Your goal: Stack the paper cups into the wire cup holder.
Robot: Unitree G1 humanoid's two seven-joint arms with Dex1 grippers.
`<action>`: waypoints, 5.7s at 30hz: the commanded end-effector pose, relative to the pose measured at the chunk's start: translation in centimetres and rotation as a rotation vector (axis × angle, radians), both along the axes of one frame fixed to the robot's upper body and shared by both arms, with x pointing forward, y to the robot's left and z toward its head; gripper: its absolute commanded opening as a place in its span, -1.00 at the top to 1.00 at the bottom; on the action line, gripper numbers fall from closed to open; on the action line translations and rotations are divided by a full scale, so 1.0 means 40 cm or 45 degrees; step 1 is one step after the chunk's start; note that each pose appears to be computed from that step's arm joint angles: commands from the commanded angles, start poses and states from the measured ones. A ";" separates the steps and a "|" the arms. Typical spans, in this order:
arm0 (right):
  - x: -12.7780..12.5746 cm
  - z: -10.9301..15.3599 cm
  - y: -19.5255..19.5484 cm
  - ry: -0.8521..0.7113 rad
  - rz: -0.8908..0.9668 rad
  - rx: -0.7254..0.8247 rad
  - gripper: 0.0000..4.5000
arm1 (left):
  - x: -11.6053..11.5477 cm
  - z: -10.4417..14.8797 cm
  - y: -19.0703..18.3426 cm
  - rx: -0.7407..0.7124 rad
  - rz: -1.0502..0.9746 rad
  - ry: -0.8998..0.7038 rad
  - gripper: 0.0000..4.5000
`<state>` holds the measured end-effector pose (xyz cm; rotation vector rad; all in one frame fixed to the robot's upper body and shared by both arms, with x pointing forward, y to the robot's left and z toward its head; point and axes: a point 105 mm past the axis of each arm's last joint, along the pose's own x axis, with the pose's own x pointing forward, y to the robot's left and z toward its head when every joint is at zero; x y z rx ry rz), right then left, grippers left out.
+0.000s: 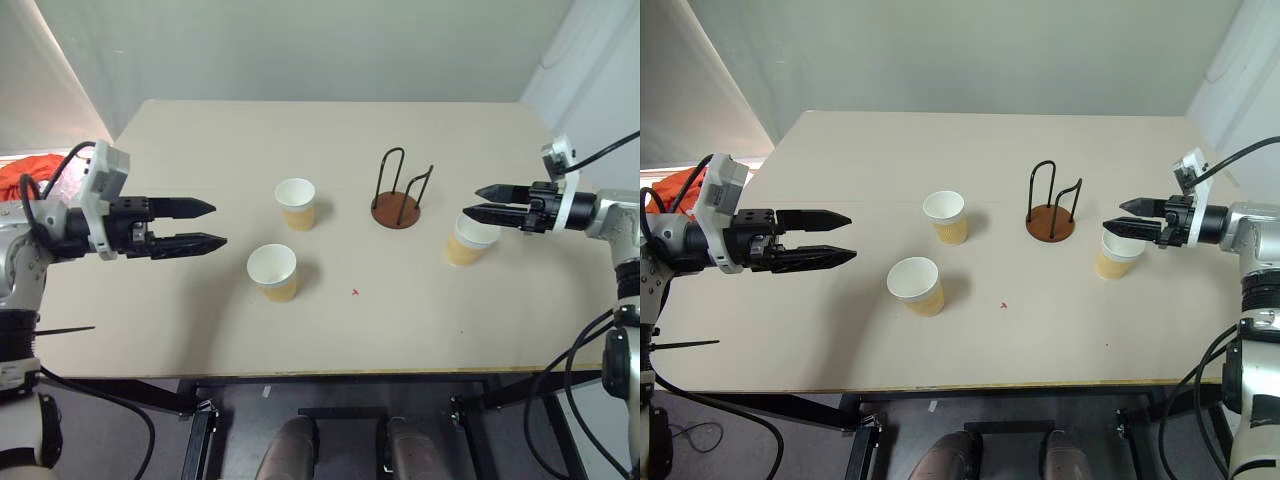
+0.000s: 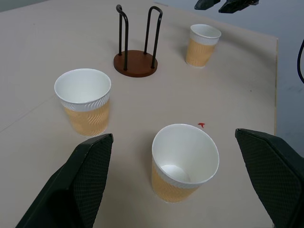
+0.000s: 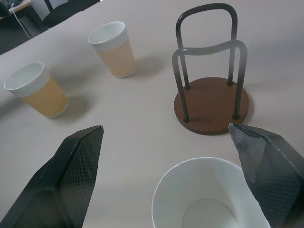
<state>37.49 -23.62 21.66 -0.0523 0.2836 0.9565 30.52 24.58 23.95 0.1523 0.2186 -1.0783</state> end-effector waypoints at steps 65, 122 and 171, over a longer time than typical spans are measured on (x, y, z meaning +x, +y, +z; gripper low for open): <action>0.168 0.007 0.250 -0.134 -0.131 0.228 0.98 | 0.020 0.020 -0.033 0.025 0.006 -0.112 -1.00; -0.200 -0.160 0.265 -0.143 0.605 -0.479 -0.99 | -0.077 0.030 -0.169 0.390 -0.548 -0.118 -1.00; -0.140 0.199 0.294 -0.731 0.904 -0.730 0.99 | -0.083 0.096 -0.195 0.427 -0.472 -0.391 -1.00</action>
